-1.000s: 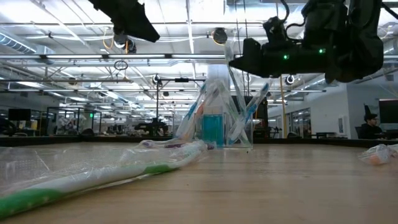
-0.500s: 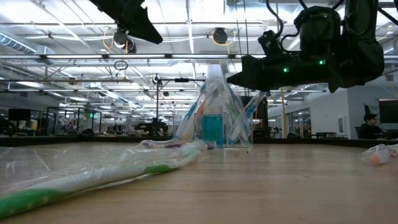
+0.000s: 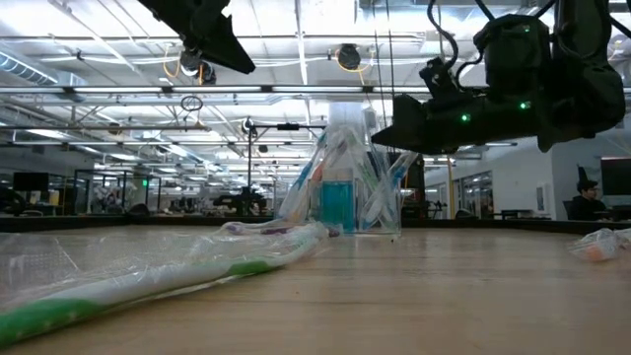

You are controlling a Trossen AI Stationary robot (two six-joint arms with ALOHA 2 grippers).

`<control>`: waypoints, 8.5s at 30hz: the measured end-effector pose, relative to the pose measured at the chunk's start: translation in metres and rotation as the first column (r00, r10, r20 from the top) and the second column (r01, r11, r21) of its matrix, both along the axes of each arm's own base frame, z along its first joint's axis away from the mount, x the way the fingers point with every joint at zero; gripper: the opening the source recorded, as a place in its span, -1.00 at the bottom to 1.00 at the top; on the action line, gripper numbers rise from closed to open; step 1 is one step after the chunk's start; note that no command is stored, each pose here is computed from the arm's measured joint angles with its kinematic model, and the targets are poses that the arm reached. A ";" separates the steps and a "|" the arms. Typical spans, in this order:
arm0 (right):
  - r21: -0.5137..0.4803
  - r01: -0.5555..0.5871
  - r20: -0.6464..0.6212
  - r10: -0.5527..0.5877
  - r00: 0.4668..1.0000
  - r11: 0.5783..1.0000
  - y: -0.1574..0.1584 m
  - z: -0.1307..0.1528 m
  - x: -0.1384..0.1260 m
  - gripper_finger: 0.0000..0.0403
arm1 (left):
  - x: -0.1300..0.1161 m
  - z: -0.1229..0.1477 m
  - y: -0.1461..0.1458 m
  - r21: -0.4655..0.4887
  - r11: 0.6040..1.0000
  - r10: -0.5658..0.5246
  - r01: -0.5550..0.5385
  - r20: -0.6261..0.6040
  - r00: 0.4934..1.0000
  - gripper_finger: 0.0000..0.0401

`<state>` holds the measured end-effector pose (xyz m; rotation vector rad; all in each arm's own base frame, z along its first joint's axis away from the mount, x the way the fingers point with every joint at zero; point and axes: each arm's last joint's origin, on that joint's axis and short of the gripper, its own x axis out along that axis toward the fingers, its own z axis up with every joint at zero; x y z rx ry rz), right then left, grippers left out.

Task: Pick & Place toothbrushing station
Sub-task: Put the blue toothbrush into the transparent organizer, then put the top purple toothbrush into the transparent organizer, then put the orange toothbrush into the transparent organizer

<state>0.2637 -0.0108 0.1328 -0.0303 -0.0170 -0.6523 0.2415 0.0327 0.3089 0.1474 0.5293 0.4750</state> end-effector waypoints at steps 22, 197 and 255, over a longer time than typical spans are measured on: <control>-0.008 -0.012 -0.018 0.012 1.000 1.000 0.003 0.005 -0.001 -0.31 | -0.006 -0.013 -0.004 -0.262 0.961 0.086 -0.089 -0.026 0.996 -0.37; 0.043 -0.185 -0.099 0.189 0.977 0.982 -0.016 0.084 -0.055 0.19 | 0.098 -0.085 -0.035 0.360 0.011 0.082 0.933 -0.930 0.358 -0.56; 0.591 -0.434 -0.577 0.732 0.362 0.680 0.082 0.087 -0.082 0.19 | -0.018 -0.034 -0.045 0.231 0.919 -0.354 0.319 0.130 0.926 -0.56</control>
